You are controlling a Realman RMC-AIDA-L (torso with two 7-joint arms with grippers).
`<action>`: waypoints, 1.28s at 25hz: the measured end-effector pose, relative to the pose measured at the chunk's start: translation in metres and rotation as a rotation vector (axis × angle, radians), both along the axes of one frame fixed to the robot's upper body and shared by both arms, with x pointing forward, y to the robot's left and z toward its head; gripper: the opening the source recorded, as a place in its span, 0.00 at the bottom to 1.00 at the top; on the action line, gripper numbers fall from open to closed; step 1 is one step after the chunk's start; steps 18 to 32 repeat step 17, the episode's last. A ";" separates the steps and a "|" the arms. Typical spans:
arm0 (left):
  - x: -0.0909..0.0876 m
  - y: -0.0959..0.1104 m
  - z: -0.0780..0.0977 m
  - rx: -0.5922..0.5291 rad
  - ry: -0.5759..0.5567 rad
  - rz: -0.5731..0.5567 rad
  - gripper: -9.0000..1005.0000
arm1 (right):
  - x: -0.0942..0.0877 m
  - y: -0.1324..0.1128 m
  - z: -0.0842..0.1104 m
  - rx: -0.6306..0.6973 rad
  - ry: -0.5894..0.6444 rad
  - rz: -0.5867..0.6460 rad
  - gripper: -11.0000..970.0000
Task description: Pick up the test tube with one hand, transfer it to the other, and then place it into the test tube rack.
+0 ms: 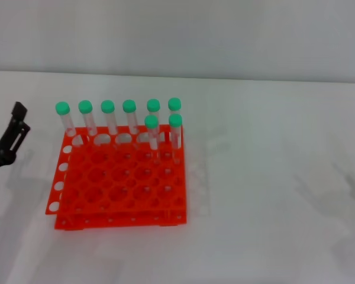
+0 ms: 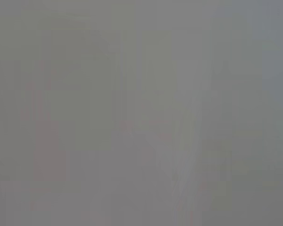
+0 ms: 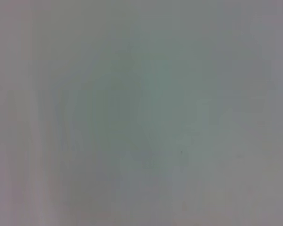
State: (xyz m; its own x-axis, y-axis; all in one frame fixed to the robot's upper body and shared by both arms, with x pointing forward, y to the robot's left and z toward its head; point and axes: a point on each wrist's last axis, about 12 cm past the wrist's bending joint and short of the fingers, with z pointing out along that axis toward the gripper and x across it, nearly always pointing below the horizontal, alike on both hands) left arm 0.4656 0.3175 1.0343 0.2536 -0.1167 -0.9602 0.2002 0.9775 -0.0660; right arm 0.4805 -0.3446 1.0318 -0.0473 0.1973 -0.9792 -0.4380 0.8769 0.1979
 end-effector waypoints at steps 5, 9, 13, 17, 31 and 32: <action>-0.001 0.005 0.002 -0.021 -0.018 0.040 0.86 | -0.006 0.001 -0.004 -0.016 -0.003 -0.008 0.89; 0.000 0.005 0.005 -0.032 -0.037 0.044 0.86 | -0.006 0.002 -0.003 -0.017 -0.012 -0.006 0.89; 0.003 0.004 0.006 -0.035 -0.046 0.046 0.86 | -0.006 0.001 -0.001 -0.010 -0.026 -0.007 0.89; 0.010 0.001 0.008 -0.034 -0.051 0.034 0.86 | -0.008 0.000 -0.002 -0.004 -0.024 -0.016 0.89; 0.010 0.001 0.008 -0.034 -0.051 0.034 0.86 | -0.008 0.000 -0.002 -0.004 -0.024 -0.016 0.89; 0.010 0.001 0.008 -0.034 -0.051 0.034 0.86 | -0.008 0.000 -0.002 -0.004 -0.024 -0.016 0.89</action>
